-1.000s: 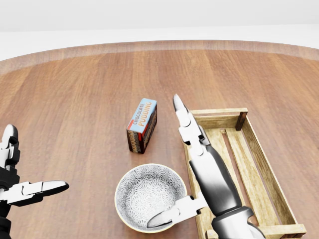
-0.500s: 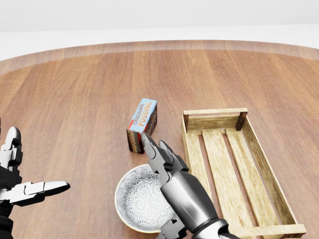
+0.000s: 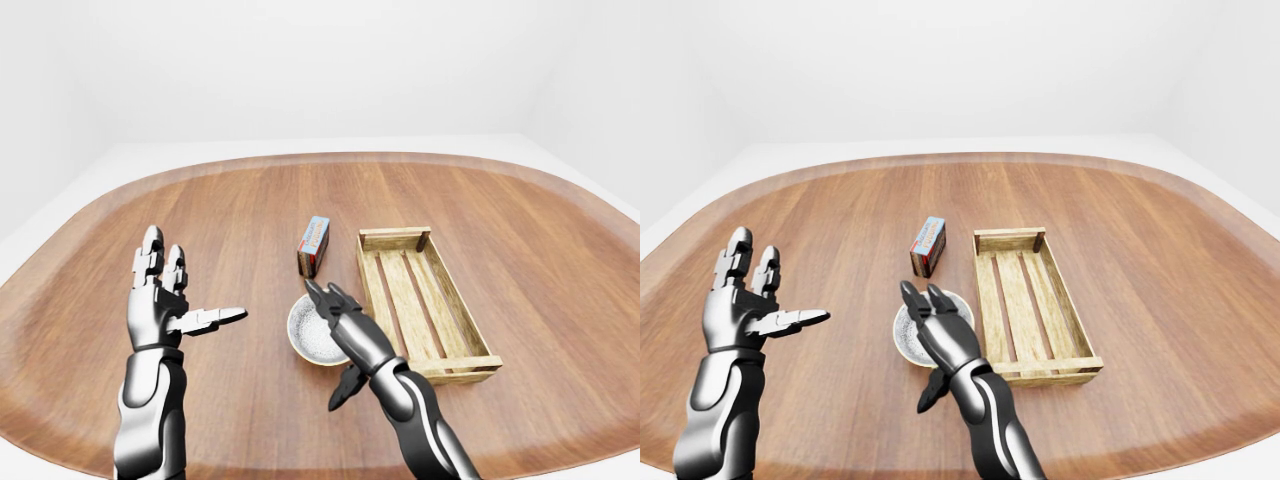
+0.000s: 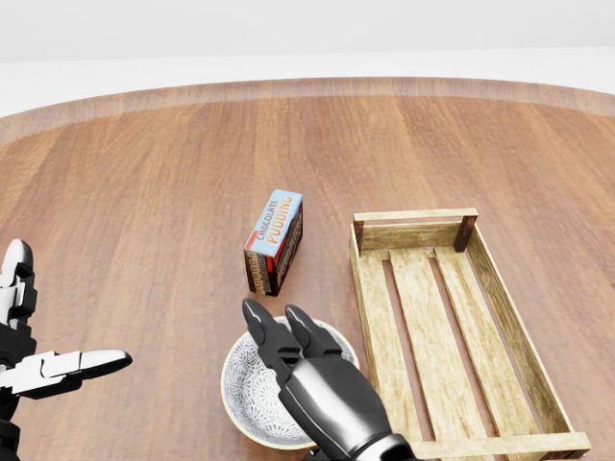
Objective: Pick up the bowl on the left and put it in the tray.
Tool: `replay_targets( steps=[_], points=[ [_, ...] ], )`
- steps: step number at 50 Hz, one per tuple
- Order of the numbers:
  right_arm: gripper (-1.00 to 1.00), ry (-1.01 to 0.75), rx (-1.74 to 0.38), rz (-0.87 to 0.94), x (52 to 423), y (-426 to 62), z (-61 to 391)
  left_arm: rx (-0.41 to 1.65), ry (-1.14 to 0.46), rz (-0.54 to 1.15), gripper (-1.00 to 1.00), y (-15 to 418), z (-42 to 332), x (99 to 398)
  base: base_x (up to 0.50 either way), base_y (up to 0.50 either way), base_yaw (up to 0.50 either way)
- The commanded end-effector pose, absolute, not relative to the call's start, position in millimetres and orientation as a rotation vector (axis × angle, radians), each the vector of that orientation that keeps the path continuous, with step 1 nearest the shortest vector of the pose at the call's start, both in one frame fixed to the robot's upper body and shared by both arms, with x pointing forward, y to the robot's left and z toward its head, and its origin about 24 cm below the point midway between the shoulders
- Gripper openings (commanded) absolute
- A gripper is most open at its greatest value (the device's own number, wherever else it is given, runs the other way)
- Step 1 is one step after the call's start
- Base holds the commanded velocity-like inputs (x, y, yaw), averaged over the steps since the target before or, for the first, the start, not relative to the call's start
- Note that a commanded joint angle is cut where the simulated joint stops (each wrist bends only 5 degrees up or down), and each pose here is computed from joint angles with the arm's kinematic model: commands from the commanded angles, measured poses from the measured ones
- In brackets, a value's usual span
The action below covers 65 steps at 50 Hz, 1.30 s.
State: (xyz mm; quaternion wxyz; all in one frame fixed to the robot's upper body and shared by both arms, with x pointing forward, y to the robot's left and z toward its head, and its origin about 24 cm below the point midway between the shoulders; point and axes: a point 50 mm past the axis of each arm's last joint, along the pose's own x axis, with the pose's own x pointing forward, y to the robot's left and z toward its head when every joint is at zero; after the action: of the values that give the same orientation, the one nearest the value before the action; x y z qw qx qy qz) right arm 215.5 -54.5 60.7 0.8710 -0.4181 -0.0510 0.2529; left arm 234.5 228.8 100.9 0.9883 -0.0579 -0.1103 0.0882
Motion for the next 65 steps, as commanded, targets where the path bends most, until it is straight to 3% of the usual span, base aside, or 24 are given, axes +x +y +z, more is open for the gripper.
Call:
replay_targets(
  steps=[1,17,65],
  points=[
    [1.00,-0.099,-0.901,0.535,207.8,-43.2,52.9,-0.095,-0.203,0.173,1.00,226.4,96.9,225.0,0.00,0.00,0.00],
    [1.00,-0.095,-0.938,0.533,210.4,-40.1,48.7,-0.098,-0.199,0.171,1.00,226.5,96.0,226.4,0.00,0.00,0.00],
    [1.00,0.157,-0.996,0.568,229.0,-58.3,-4.0,-0.096,-0.212,0.171,1.00,225.3,98.8,224.4,0.00,0.00,0.00]
  ],
)
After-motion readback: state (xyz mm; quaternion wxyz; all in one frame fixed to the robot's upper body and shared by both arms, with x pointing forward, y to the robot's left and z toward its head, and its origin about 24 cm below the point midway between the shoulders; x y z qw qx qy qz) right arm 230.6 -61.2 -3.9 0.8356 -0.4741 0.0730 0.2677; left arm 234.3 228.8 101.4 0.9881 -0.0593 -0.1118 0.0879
